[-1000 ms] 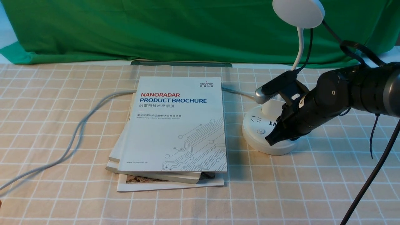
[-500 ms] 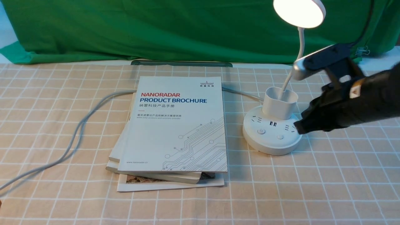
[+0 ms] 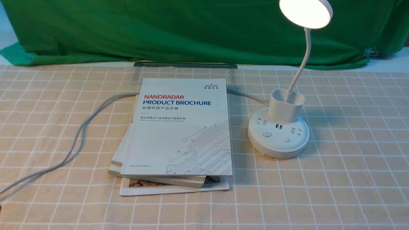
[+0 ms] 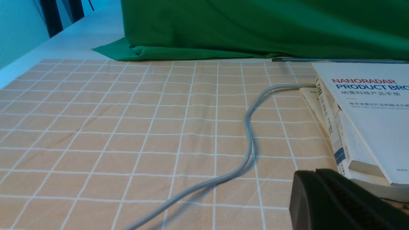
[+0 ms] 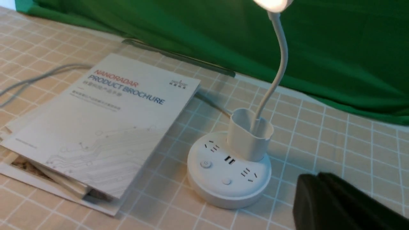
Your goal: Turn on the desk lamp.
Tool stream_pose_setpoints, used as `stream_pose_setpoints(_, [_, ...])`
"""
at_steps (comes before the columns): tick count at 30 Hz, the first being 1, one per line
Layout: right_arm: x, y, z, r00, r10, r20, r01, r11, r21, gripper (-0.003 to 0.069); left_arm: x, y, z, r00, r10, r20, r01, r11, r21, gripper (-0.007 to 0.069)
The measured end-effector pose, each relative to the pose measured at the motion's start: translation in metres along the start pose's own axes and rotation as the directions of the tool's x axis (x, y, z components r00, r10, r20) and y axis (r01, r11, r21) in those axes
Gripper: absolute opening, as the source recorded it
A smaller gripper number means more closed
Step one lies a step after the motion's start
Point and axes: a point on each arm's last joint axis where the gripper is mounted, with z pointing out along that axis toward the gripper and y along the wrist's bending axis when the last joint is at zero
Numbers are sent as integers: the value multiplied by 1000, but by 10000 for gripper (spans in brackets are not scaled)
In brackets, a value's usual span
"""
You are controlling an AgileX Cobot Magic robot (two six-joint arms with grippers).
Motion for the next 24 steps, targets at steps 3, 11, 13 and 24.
stream_pose_setpoints(3, [9, 1, -12, 996, -32, 83, 31, 999, 12, 41, 0, 0, 0, 1000, 0, 0, 0, 1000, 0, 21])
stream_pose_setpoints(11, [45, 3, -24, 971, -85, 222, 77, 996, 45, 57, 0, 0, 0, 1000, 0, 0, 0, 1000, 0, 21])
stream_pose_setpoints(13, [54, 3, -25, 959, -92, 270, 80, 995, 56, 61, 0, 0, 0, 1000, 0, 0, 0, 1000, 0, 21])
stream_pose_setpoints(24, [142, -9, -16, 944, -13, 328, -91, 950, 298, 98, 0, 0, 0, 1000, 0, 0, 0, 1000, 0, 21])
